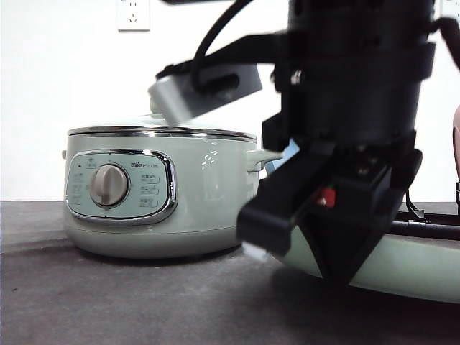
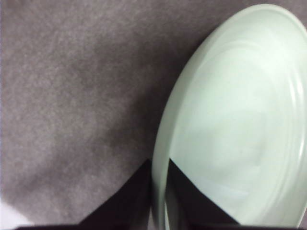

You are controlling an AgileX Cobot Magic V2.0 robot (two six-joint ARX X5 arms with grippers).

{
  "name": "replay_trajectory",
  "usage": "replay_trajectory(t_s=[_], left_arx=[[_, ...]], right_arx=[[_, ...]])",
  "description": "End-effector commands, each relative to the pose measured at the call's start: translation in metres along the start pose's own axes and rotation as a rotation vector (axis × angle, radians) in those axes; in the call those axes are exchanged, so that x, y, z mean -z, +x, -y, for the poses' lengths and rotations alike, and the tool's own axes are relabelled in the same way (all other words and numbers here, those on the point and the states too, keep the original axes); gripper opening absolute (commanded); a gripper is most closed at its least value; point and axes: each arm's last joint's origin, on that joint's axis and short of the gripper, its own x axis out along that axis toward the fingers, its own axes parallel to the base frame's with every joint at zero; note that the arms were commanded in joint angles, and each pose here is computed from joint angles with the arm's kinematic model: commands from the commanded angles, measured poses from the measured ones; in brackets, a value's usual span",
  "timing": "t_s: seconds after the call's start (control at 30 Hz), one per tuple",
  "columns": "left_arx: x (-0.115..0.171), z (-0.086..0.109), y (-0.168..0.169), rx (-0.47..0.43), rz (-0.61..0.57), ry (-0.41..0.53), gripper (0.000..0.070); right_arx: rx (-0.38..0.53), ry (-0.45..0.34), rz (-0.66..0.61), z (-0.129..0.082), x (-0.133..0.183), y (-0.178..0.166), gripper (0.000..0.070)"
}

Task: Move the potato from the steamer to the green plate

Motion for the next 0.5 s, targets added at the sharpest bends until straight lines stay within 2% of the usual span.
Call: replay_trajectory(t_s=[0.0, 0.13, 0.2, 0.3, 0.47], left_arx=[[-0.005, 0.002, -0.002, 0.008, 0.018, 0.018, 0.07], [-0.005, 0.002, -0.002, 0.008, 0.018, 0.019, 0.07], [-0.005, 0.002, -0.002, 0.008, 0.018, 0.018, 0.07], [-0.005, 0.002, -0.002, 0.008, 0.018, 0.02, 0.07], [-0.005, 0.002, -0.002, 0.008, 0.016, 0.021, 0.07]], right_arx=[[-0.025, 0.025, 0.0, -0.007, -0.002, 0.001, 0.0078], [-0.029, 0.03, 0.01, -0.004, -0.003, -0.003, 0.0454], [-0.039, 0.038, 0.013, 0.0, -0.002, -0.007, 0.0558], [-0.097, 0.057, 0.022, 0.008, 0.0, -0.018, 0.0564], [-0.255, 0.136, 0.097, 0.031, 0.006, -0.046, 0.0564]])
